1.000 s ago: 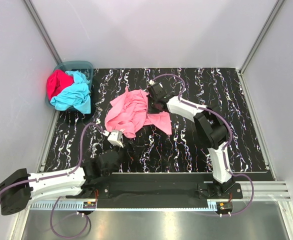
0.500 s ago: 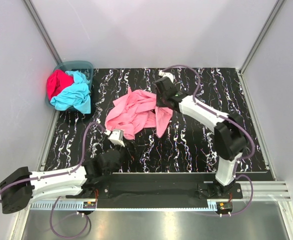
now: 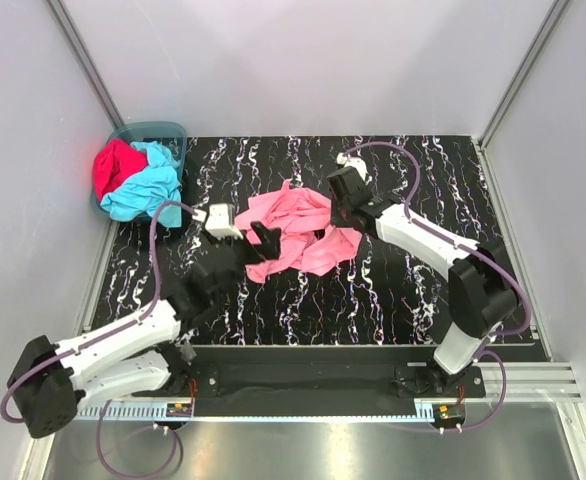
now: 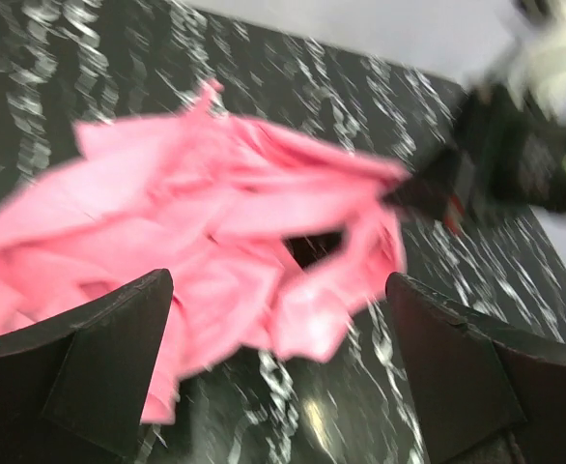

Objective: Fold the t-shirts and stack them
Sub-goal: Flatten the tshirt out

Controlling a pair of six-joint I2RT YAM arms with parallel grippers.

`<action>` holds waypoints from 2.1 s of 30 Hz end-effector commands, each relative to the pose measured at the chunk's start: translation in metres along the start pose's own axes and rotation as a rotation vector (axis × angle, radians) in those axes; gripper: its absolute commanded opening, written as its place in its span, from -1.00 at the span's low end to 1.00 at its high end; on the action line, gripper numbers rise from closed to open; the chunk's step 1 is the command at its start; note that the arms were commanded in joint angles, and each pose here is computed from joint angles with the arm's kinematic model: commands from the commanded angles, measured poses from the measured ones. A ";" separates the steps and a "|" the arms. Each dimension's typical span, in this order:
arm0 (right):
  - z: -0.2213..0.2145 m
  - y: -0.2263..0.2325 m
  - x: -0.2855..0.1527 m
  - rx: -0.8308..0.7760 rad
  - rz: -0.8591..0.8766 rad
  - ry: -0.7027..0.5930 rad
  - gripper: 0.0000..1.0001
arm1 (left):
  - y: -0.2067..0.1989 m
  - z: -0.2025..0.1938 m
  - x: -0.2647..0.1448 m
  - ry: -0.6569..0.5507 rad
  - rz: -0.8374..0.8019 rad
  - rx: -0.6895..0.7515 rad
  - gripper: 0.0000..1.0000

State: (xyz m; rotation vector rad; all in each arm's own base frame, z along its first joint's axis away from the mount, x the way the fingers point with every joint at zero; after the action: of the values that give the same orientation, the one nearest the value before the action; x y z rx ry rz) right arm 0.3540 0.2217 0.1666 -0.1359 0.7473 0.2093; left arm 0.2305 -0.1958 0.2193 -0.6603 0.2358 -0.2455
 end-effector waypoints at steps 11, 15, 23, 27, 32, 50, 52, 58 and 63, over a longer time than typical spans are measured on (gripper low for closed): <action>0.010 -0.018 -0.018 0.086 0.006 -0.076 -0.88 | 0.039 0.026 0.114 0.007 0.215 0.000 0.98; 0.004 -0.015 -0.012 0.084 0.021 -0.056 -0.88 | 0.033 -0.003 0.147 0.129 0.117 0.066 0.97; -0.001 -0.008 -0.002 0.087 0.054 -0.036 -0.90 | 0.050 -0.032 0.188 0.275 0.105 0.123 0.97; -0.003 -0.007 0.000 0.091 0.065 -0.031 -0.90 | 0.059 -0.030 0.205 0.304 0.094 0.154 0.98; -0.006 -0.008 0.002 0.086 0.060 -0.027 -0.91 | 0.075 -0.026 0.219 0.317 0.113 0.197 0.98; -0.007 -0.006 0.002 0.091 0.074 -0.024 -0.92 | 0.062 -0.029 0.250 0.388 0.033 0.151 0.95; -0.008 -0.006 0.003 0.090 0.072 -0.023 -0.93 | 0.059 -0.028 0.252 0.399 0.025 0.157 0.95; -0.006 -0.007 0.001 0.091 0.069 -0.033 -0.93 | 0.054 -0.025 0.262 0.406 0.011 0.161 0.93; -0.004 -0.008 0.000 0.090 0.068 -0.037 -0.94 | 0.051 -0.026 0.268 0.414 -0.002 0.161 0.75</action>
State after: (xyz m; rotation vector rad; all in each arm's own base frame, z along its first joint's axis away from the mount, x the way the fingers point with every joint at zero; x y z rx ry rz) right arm 0.3471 0.2107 0.1524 -0.0548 0.7724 0.2294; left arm 0.4748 -0.2439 0.1222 -0.4439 0.6257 -0.3526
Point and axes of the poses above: each gripper's point midway between its finger pads, its own x axis out along the fingers, its own y axis along the line the jaws close on, z = x × y, the point moved 5 cm from there along -x, back along the fingers, and after that the axes turned 14 degrees about -x, right-handed, at the moved point
